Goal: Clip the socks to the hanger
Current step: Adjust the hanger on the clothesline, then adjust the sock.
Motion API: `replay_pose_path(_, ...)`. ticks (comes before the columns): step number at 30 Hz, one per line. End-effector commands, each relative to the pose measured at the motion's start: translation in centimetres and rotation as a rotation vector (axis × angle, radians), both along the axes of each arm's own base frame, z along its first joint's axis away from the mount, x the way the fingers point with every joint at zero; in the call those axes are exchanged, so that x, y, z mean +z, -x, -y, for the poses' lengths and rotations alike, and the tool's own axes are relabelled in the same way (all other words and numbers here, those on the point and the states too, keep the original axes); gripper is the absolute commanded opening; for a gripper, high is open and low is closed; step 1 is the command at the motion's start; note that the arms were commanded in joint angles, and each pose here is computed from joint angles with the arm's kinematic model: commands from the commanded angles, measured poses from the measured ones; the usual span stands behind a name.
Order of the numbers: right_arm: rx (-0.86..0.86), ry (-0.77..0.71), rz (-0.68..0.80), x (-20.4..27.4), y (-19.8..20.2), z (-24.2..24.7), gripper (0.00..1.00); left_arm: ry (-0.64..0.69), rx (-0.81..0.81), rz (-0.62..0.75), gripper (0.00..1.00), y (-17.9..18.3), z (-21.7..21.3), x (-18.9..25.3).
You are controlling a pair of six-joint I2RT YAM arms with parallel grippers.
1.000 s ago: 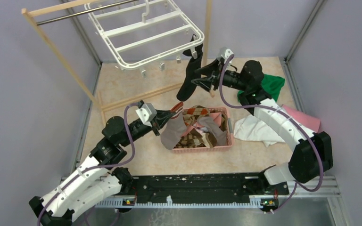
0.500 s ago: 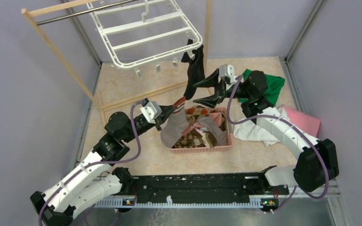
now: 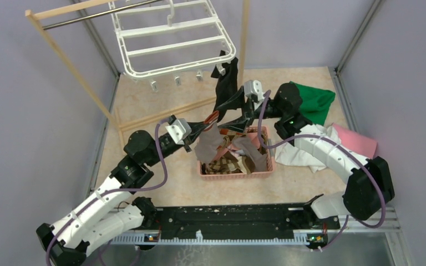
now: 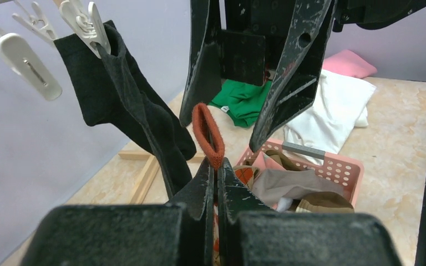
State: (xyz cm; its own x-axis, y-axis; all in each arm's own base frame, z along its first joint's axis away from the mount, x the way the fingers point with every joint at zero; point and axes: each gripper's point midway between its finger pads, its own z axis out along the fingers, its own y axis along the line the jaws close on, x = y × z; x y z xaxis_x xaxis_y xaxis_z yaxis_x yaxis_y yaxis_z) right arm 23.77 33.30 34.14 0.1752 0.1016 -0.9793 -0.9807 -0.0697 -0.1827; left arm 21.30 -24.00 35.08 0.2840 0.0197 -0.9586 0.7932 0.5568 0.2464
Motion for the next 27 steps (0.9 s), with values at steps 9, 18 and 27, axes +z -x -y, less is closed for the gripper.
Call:
replay_pose_path(9,0.021,-0.079,-0.008,3.2,0.6,-1.8,0.40,0.105,0.032,0.118,0.00,0.4,-1.0,4.2)
replay_pose_path(18,0.032,-0.148,-0.034,5.2,0.1,-2.8,0.07,0.132,0.066,0.117,0.00,0.4,-1.9,4.2)
replay_pose_path(27,0.113,-0.145,-0.020,5.7,1.4,-4.1,0.30,0.157,0.118,0.119,0.00,0.6,-3.3,4.4)
